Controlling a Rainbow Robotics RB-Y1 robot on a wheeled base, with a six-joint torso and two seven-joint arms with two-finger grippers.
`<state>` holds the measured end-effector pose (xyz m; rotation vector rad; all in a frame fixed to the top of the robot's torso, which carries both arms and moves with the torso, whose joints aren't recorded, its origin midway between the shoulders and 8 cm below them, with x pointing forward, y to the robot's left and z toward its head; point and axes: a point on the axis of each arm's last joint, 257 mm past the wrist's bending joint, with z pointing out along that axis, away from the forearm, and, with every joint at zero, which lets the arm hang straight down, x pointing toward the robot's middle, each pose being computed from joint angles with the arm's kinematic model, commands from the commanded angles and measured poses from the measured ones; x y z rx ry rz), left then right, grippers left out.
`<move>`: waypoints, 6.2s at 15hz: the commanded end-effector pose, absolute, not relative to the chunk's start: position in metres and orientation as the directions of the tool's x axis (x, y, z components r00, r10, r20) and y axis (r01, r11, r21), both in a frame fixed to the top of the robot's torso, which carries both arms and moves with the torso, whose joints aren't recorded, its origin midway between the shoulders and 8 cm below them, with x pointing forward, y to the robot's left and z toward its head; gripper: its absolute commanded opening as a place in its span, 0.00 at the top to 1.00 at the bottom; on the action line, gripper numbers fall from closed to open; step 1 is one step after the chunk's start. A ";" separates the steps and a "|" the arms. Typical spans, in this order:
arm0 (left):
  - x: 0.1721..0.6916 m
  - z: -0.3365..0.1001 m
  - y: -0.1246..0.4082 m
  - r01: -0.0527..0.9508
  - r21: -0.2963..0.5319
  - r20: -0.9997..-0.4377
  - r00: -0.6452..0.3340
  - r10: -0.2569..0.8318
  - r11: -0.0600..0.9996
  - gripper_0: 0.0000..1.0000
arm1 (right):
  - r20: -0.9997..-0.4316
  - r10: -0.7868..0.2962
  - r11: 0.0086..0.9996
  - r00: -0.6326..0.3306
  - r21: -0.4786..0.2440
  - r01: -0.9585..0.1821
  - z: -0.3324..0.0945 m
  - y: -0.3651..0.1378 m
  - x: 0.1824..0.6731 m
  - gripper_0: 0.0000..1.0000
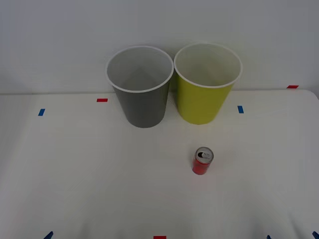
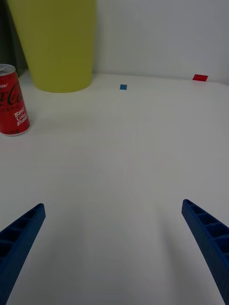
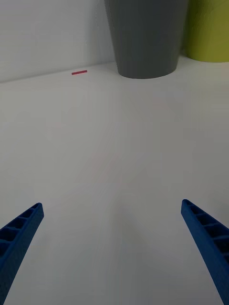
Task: Put cans in the gray bin and PET bottles in the light green bin.
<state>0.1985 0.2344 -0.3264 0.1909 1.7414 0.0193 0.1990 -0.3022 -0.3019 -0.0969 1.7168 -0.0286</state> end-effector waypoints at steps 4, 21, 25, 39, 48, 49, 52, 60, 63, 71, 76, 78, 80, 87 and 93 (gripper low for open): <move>0.198 -0.326 0.234 0.117 0.120 -0.976 -0.166 0.139 0.986 0.00 | -0.986 -0.081 0.996 -0.145 -0.075 -0.048 -0.302 -0.302 0.199 0.00; 0.198 -0.326 0.234 0.117 0.120 -0.976 -0.166 0.139 0.986 0.00 | -0.986 -0.081 0.996 -0.145 -0.075 -0.048 -0.302 -0.302 0.199 0.00; 0.198 -0.326 0.234 0.117 0.120 -0.976 -0.166 0.139 0.986 0.00 | -0.986 -0.081 0.996 -0.145 -0.075 -0.048 -0.302 -0.302 0.199 0.00; 0.198 -0.326 0.234 0.117 0.120 -0.976 -0.166 0.139 0.986 0.00 | -0.986 -0.081 0.996 -0.145 -0.075 -0.048 -0.302 -0.302 0.199 0.00; 0.198 -0.326 0.234 0.117 0.120 -0.976 -0.166 0.139 0.986 0.00 | -0.986 -0.081 0.996 -0.145 -0.075 -0.048 -0.302 -0.302 0.199 0.00; 0.198 -0.326 0.234 0.117 0.120 -0.976 -0.166 0.139 0.986 0.00 | -0.986 -0.081 0.996 -0.145 -0.075 -0.048 -0.302 -0.302 0.199 0.00; 0.198 -0.326 0.234 0.117 0.120 -0.976 -0.166 0.139 0.986 0.00 | -0.985 -0.055 0.998 -0.164 -0.053 -0.015 -0.321 -0.302 0.202 0.00; 0.198 -0.326 0.234 0.117 0.120 -0.976 -0.166 0.139 0.986 0.00 | -1.000 0.013 0.984 0.012 0.011 -0.177 -0.286 -0.228 0.240 0.00; 0.198 -0.326 0.234 0.117 0.120 -0.976 -0.166 0.139 0.986 0.00 | -0.999 0.017 0.971 0.049 0.004 -0.239 -0.296 -0.203 0.263 0.00; 0.198 -0.326 0.234 0.117 0.120 -0.976 -0.166 0.139 0.986 0.00 | -0.994 0.033 0.959 0.103 0.003 -0.284 -0.291 -0.156 0.339 0.00; 0.198 -0.326 0.234 0.117 0.120 -0.976 -0.166 0.139 0.986 0.00 | -0.992 0.061 0.961 0.113 0.028 -0.275 -0.282 -0.139 0.364 0.00; 0.198 -0.326 0.234 0.117 0.120 -0.976 -0.166 0.139 0.986 0.00 | -0.992 0.058 0.960 0.116 0.024 -0.279 -0.278 -0.135 0.373 0.00; 0.198 -0.326 0.234 0.117 0.120 -0.976 -0.166 0.139 0.986 0.00 | -0.991 0.038 0.961 0.125 0.002 -0.278 -0.272 -0.135 0.386 0.00; 0.198 -0.326 0.234 0.117 0.120 -0.976 -0.166 0.139 0.986 0.00 | -0.993 0.039 0.964 0.114 0.007 -0.266 -0.278 -0.130 0.417 0.00; 0.198 -0.326 0.234 0.117 0.120 -0.976 -0.166 0.139 0.986 0.00 | -0.991 0.031 0.966 0.128 -0.003 -0.258 -0.271 -0.132 0.426 0.88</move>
